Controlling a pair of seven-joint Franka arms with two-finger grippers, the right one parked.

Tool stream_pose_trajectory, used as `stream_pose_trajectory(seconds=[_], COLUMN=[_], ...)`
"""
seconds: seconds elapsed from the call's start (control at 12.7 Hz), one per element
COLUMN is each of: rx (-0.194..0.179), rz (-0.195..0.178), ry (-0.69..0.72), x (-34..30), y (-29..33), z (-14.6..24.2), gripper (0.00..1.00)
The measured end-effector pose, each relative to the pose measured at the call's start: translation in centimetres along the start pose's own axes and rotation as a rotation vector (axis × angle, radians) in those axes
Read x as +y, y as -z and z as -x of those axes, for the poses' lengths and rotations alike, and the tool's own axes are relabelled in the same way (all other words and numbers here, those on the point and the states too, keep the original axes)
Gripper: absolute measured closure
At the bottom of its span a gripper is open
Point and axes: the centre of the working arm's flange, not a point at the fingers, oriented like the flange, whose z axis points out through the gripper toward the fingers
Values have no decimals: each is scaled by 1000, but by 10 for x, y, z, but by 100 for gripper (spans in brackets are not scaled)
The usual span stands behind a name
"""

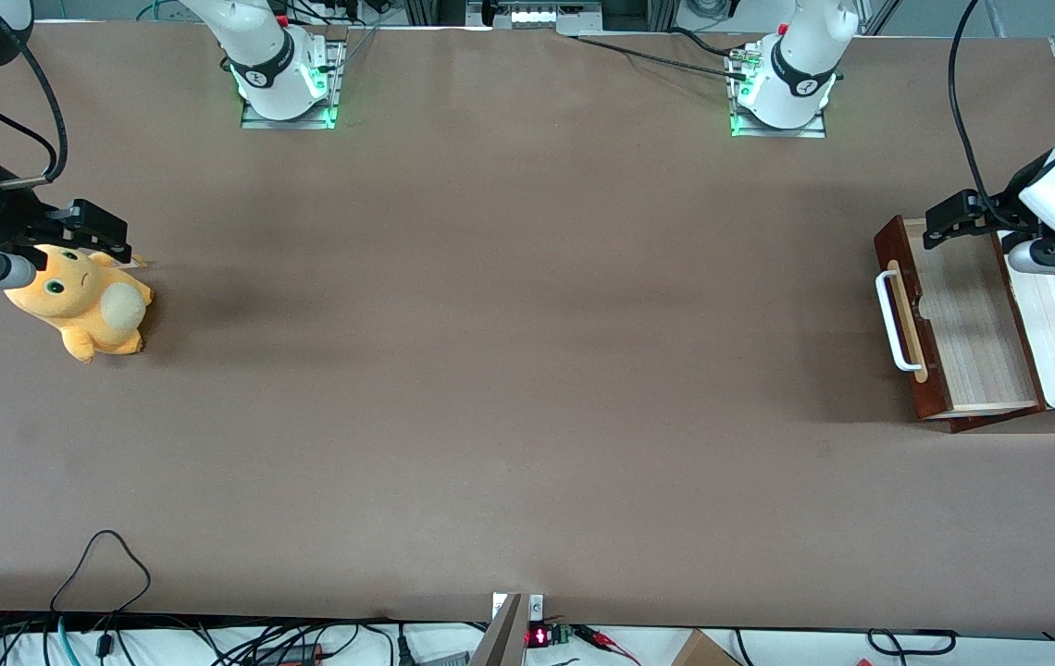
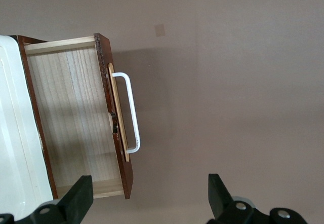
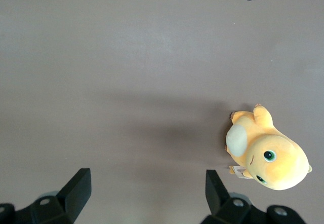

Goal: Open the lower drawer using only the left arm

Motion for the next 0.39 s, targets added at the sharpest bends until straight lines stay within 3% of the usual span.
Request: stream_pose_trajectory(seconds=[0.39], rx=[-1], rz=[0], ry=[-1], x=[0], y=[2], z=[0], gripper=[0])
